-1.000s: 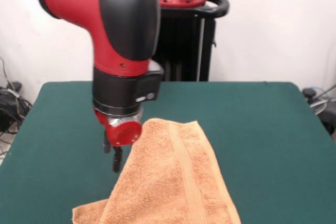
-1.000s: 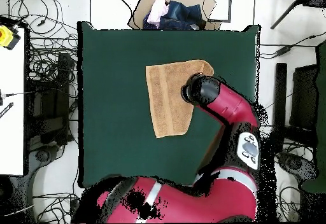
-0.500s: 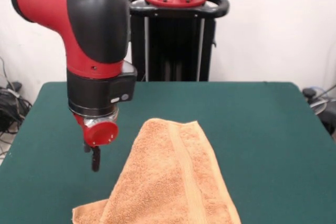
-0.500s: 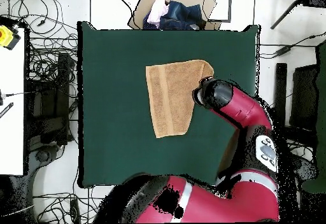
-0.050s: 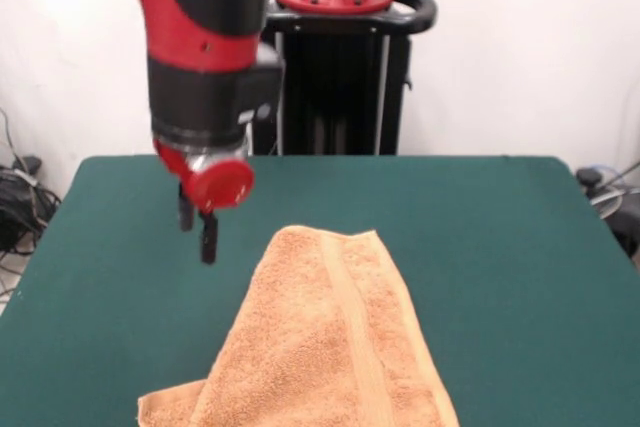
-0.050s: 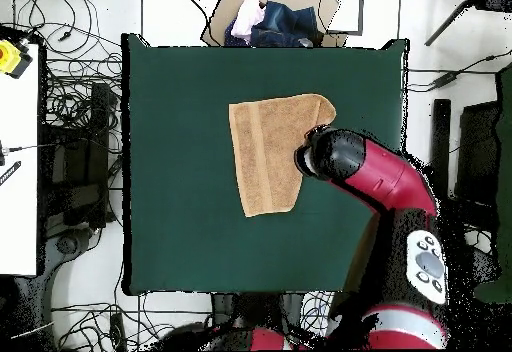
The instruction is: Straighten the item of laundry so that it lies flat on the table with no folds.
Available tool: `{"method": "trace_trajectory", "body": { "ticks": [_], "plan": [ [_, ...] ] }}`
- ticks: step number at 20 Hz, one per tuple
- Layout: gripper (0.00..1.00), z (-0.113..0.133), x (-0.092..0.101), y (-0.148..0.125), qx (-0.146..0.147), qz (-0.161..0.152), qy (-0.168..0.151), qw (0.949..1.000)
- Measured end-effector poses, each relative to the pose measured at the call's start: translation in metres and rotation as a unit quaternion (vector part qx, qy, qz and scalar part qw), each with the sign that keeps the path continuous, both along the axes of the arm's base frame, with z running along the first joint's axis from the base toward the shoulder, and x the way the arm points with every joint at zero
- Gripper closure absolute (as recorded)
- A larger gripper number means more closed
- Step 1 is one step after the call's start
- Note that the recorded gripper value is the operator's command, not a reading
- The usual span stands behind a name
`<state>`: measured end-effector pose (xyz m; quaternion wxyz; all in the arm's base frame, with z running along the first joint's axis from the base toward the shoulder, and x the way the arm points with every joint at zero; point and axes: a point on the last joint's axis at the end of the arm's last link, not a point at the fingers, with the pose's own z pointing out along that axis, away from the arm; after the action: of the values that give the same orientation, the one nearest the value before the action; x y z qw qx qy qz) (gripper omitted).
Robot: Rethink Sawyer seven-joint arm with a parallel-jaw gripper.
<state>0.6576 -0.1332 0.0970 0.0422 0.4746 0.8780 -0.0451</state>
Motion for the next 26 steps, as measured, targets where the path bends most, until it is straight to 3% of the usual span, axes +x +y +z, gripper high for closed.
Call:
{"method": "trace_trajectory", "body": {
  "ticks": [8, 16, 19, 26],
  "plan": [
    [0.0, 0.027, -0.004, 0.0, -0.008, 0.014, -0.004, 0.9999],
    [0.0, 0.015, -0.019, -0.013, 0.007, 0.006, 0.003, 0.9999],
    [0.0, 0.005, -0.032, -0.026, 0.006, 0.01, 0.009, 0.9999],
    [0.0, -0.015, -0.074, -0.107, -0.006, 0.021, 0.028, 0.9994]
  ]
}}
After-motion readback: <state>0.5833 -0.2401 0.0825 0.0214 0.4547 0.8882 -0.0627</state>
